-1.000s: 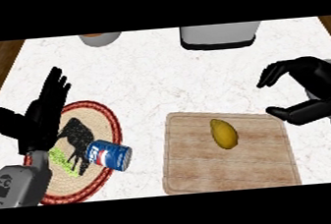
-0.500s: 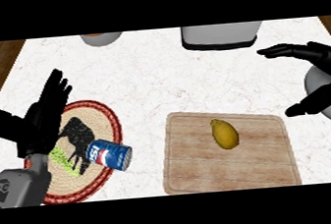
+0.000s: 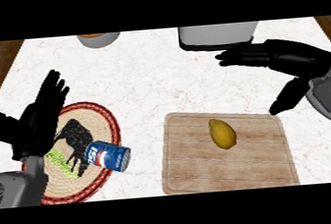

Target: Pick the lemon from the cutting board and place it in the pan

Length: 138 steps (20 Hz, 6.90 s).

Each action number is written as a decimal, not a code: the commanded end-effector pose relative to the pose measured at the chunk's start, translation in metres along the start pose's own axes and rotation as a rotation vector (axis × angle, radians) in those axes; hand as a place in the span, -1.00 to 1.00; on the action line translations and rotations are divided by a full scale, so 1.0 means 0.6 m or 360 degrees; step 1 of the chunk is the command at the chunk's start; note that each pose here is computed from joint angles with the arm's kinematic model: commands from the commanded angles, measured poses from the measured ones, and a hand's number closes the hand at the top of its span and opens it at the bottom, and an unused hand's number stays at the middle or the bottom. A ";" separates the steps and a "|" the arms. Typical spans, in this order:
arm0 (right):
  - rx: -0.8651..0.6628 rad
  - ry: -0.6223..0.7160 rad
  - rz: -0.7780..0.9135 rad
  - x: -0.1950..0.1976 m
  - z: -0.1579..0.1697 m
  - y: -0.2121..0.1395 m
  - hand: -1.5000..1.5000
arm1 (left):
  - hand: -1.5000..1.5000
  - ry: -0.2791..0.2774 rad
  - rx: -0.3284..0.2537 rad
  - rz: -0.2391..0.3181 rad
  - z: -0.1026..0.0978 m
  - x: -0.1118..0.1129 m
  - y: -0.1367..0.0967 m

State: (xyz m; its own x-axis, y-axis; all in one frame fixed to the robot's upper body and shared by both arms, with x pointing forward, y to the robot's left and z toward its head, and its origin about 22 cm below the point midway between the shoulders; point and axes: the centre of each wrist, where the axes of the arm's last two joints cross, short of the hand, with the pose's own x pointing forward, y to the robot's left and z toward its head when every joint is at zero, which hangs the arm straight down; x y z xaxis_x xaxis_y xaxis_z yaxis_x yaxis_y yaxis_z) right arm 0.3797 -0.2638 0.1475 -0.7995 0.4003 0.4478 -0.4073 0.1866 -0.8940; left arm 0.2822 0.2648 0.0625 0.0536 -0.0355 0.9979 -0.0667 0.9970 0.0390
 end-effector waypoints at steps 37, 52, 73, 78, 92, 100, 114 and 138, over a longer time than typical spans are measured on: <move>0.0743 0.0380 0.0748 0.150 -0.104 0.159 -1.00 | 0.00 0.0010 0.0041 -0.0007 0.004 -0.001 0.006; 0.0796 0.0376 0.0726 0.066 -0.133 0.212 -1.00 | 0.00 -0.0022 0.0037 -0.0011 0.018 -0.043 0.028; 0.0757 0.0133 0.0598 0.064 -0.159 0.305 1.00 | 0.00 0.0008 0.0036 0.0017 -0.021 0.012 -0.007; 0.0735 0.0118 0.0526 0.030 -0.155 0.286 1.00 | 0.00 -0.0014 0.0024 0.0007 -0.006 -0.009 0.017; -0.0296 0.1233 0.0594 0.052 0.119 0.199 1.00 | 0.00 0.0034 0.0121 0.0013 0.035 -0.019 0.029; -0.0679 0.1218 0.0806 0.225 0.187 0.109 1.00 | 0.00 0.0007 0.0111 0.0011 0.006 -0.008 0.028; -0.1086 0.1538 0.0568 0.103 0.307 0.006 1.00 | 0.00 0.0002 0.0037 0.0020 0.003 0.020 0.018; -0.0957 0.1562 0.0424 -0.135 0.426 0.113 1.00 | 0.00 -0.0046 -0.0027 0.0012 0.009 -0.007 -0.005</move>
State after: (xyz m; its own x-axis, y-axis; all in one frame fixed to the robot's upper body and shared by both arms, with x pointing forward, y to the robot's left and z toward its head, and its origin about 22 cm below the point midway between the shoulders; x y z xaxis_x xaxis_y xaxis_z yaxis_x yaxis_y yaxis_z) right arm 0.3117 -0.5089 0.0754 -0.0634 0.9467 0.3157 0.2413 0.3215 -0.9157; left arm 0.2840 0.2638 0.0643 0.0305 -0.0340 0.9990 -0.0514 0.9980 0.0356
